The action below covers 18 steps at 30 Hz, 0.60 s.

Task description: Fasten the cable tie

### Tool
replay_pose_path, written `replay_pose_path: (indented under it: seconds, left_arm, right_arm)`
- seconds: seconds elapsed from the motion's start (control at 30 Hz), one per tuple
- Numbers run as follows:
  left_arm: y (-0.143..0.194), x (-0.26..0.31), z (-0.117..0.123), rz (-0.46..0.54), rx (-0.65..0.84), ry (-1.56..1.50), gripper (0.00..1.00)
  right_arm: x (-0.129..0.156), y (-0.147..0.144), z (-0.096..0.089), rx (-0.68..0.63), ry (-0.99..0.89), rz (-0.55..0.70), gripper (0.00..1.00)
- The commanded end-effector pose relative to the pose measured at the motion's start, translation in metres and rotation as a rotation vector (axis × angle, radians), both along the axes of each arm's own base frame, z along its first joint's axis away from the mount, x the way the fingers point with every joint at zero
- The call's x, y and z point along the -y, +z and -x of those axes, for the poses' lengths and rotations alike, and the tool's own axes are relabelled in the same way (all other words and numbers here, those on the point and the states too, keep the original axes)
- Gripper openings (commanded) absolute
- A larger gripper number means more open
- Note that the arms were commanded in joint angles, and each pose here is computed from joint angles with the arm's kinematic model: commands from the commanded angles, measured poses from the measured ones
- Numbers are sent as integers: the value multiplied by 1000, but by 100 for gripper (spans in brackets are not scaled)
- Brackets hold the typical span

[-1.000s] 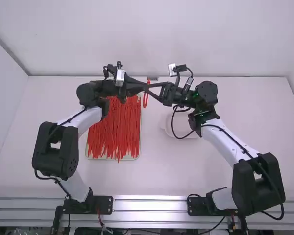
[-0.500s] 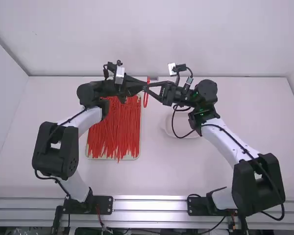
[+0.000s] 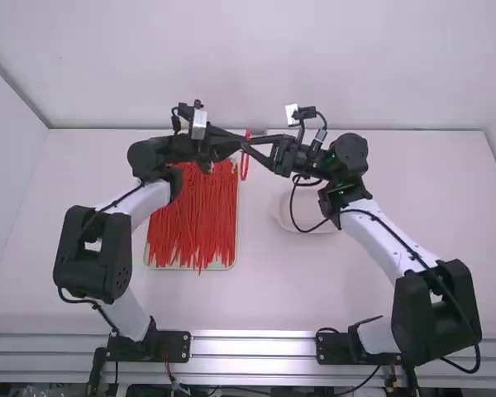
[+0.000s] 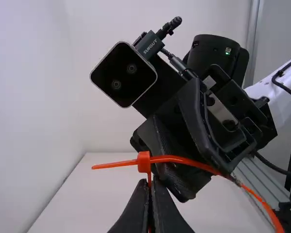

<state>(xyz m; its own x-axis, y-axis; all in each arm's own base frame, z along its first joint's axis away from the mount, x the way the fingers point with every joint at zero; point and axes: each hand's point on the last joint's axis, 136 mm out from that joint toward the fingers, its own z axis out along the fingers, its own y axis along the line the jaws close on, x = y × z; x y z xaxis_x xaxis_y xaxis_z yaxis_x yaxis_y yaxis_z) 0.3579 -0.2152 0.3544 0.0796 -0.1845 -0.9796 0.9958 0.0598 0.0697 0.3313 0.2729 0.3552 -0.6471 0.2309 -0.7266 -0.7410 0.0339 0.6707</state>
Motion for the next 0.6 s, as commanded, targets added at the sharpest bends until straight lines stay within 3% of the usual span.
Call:
replay_pose_path:
  seconds: [0.0,0.57]
  left_arm:
    - [10,-2,12,-9,47,-13,1]
    - [16,-6,6,24,34,23,1]
  right_arm:
    - [3,10,-12,7,-64,-21,19]
    - [-18,-5,4,-55,17,21,19]
